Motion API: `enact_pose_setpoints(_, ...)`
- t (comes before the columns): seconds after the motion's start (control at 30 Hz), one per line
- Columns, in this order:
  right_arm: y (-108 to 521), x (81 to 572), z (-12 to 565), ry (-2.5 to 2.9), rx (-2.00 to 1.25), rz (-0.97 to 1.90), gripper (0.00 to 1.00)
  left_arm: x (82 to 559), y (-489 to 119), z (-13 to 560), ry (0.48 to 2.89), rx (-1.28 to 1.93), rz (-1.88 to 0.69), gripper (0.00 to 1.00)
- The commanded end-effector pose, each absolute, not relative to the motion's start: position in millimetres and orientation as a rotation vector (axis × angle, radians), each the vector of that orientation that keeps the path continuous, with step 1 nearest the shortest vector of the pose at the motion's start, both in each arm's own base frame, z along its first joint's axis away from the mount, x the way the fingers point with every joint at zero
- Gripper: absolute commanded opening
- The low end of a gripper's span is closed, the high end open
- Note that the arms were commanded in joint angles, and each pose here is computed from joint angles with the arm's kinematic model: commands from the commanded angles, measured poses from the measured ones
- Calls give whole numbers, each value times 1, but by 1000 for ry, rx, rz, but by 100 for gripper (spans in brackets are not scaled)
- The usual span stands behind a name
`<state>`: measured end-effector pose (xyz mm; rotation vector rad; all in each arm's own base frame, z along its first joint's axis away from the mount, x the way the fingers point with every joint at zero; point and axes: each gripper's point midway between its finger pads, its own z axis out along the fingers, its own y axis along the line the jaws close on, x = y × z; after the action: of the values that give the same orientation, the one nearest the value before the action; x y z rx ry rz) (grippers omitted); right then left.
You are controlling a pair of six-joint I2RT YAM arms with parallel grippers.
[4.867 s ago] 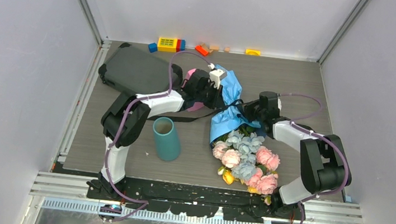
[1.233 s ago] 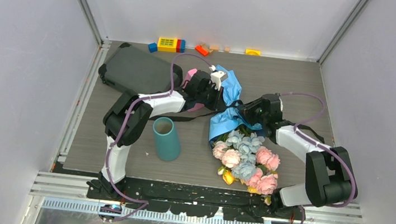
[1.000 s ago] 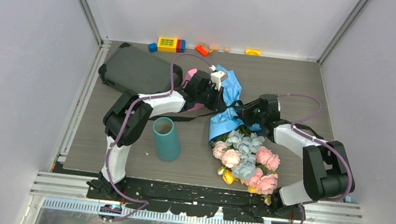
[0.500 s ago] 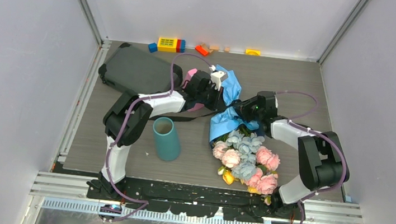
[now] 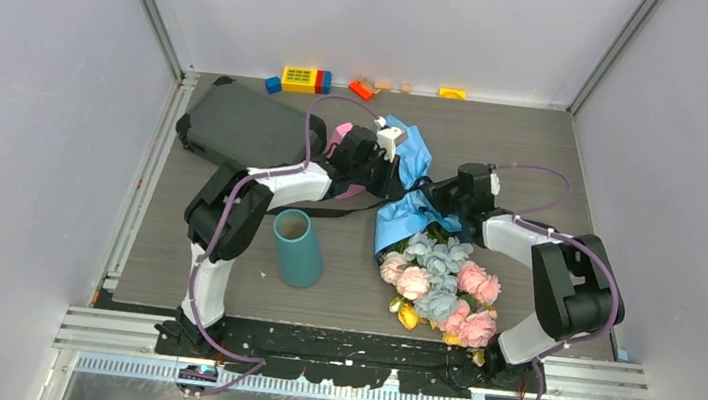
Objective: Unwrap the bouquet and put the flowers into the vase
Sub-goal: Untie the ribbon from the wrapping paper.
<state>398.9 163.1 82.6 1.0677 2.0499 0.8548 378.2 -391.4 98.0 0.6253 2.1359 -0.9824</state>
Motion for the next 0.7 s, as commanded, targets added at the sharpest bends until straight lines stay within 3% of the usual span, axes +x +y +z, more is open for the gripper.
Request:
enact_pose_setpoints(0.0,136,412,107,1866,1097,773,0,383,-391,130,2060,625,-984,0)
enact_pose_setpoints(0.67,122,394,116,1869,1045,719,0,380,-382,128,2068,588,-980,0)
